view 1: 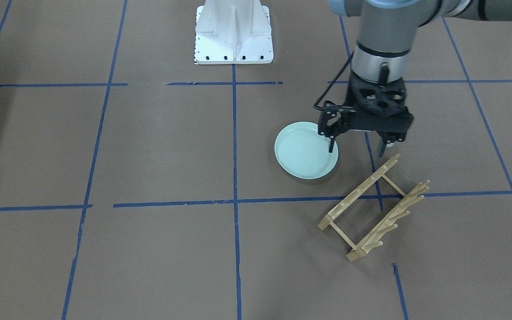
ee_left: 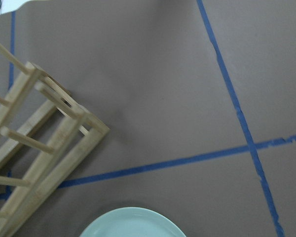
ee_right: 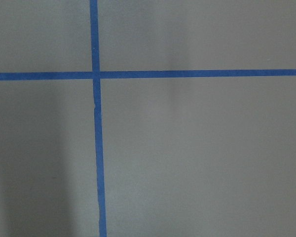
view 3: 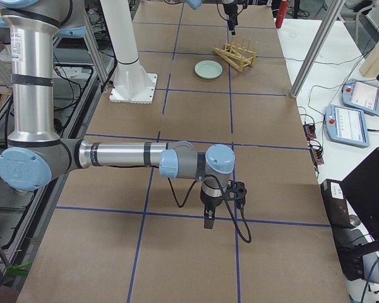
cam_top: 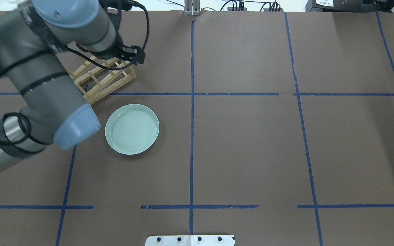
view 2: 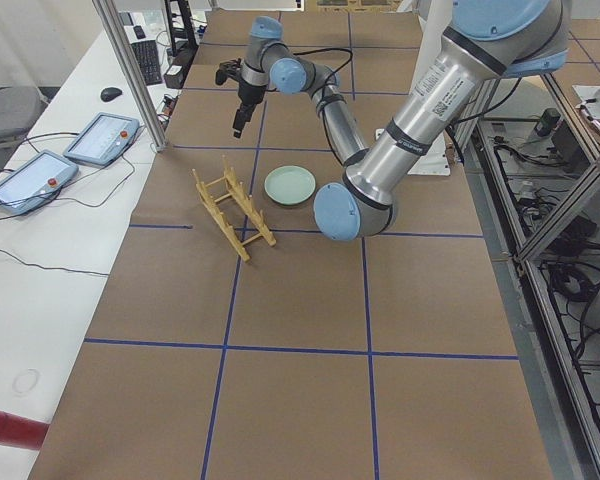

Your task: Place plate on table

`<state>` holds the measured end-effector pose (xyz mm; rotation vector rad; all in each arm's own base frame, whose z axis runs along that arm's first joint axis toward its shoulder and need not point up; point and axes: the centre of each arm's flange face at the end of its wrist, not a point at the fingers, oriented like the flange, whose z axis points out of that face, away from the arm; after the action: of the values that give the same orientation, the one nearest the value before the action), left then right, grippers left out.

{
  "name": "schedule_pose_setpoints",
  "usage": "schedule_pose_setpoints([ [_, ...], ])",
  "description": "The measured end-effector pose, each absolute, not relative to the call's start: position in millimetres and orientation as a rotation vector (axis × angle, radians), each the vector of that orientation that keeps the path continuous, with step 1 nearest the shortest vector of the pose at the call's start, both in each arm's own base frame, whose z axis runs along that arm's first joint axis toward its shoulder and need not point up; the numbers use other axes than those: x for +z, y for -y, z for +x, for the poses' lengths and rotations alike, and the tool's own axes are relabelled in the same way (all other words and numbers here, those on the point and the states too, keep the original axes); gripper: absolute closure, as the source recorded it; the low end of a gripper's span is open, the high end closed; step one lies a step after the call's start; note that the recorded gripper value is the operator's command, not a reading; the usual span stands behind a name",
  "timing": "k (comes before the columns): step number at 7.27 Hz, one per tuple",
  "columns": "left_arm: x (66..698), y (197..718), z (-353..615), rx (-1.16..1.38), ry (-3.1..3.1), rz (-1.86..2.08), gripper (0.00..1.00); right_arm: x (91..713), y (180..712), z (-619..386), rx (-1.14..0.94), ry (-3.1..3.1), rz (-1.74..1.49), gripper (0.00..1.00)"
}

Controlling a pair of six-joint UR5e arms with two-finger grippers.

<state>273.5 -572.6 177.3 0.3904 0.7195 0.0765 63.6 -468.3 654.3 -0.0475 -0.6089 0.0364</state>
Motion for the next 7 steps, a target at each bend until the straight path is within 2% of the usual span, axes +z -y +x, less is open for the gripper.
schedule_pose_setpoints([
  [2,262,601,152,0.14,-0.741,0.327,0.0,654,468,63,0.036,0.609,-0.048,0.0],
  [3,331,601,89,0.176,-0.737,0.289,0.0,654,468,63,0.036,0.609,-0.048,0.0],
  [5,471,588,-12,0.189,-0.753,0.189,0.0,654,468,63,0.035,0.609,-0.048,0.0],
  [7,570,560,-56,0.152,-0.782,0.106,0.0,654,468,63,0.035,0.609,-0.048,0.0],
])
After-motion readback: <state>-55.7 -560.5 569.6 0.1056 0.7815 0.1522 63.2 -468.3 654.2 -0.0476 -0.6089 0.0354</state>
